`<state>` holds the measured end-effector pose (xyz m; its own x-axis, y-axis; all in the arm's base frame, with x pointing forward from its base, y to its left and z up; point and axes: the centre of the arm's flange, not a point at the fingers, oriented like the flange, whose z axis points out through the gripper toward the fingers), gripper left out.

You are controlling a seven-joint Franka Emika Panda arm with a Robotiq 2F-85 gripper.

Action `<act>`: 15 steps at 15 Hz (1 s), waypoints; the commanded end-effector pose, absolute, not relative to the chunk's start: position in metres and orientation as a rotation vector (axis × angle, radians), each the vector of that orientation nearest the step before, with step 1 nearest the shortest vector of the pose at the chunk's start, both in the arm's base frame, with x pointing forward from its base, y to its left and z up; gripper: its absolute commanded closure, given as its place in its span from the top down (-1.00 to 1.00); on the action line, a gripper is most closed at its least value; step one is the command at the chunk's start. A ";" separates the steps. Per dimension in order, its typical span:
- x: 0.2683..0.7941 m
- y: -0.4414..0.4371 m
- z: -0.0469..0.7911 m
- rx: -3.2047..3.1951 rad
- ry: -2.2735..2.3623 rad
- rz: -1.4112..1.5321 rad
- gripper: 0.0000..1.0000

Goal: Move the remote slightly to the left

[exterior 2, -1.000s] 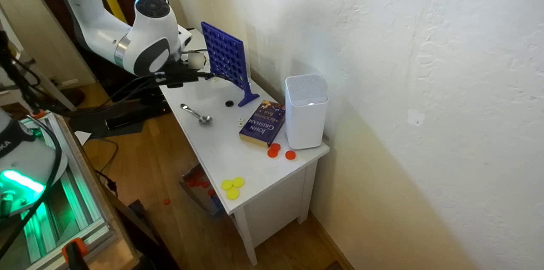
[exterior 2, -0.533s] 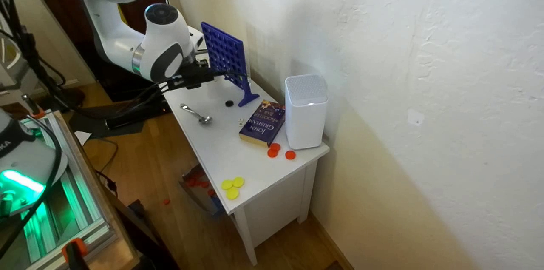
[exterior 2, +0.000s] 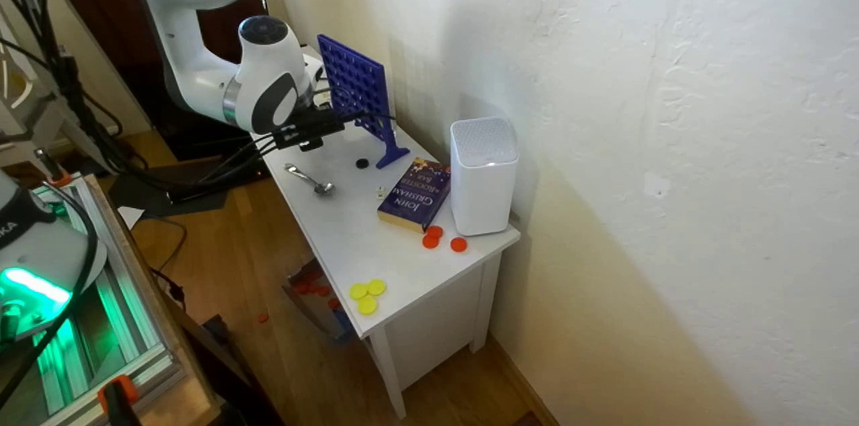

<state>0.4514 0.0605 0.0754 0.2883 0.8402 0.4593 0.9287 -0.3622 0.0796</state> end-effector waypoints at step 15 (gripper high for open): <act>0.472 0.074 0.028 -2.348 -1.661 -0.589 0.74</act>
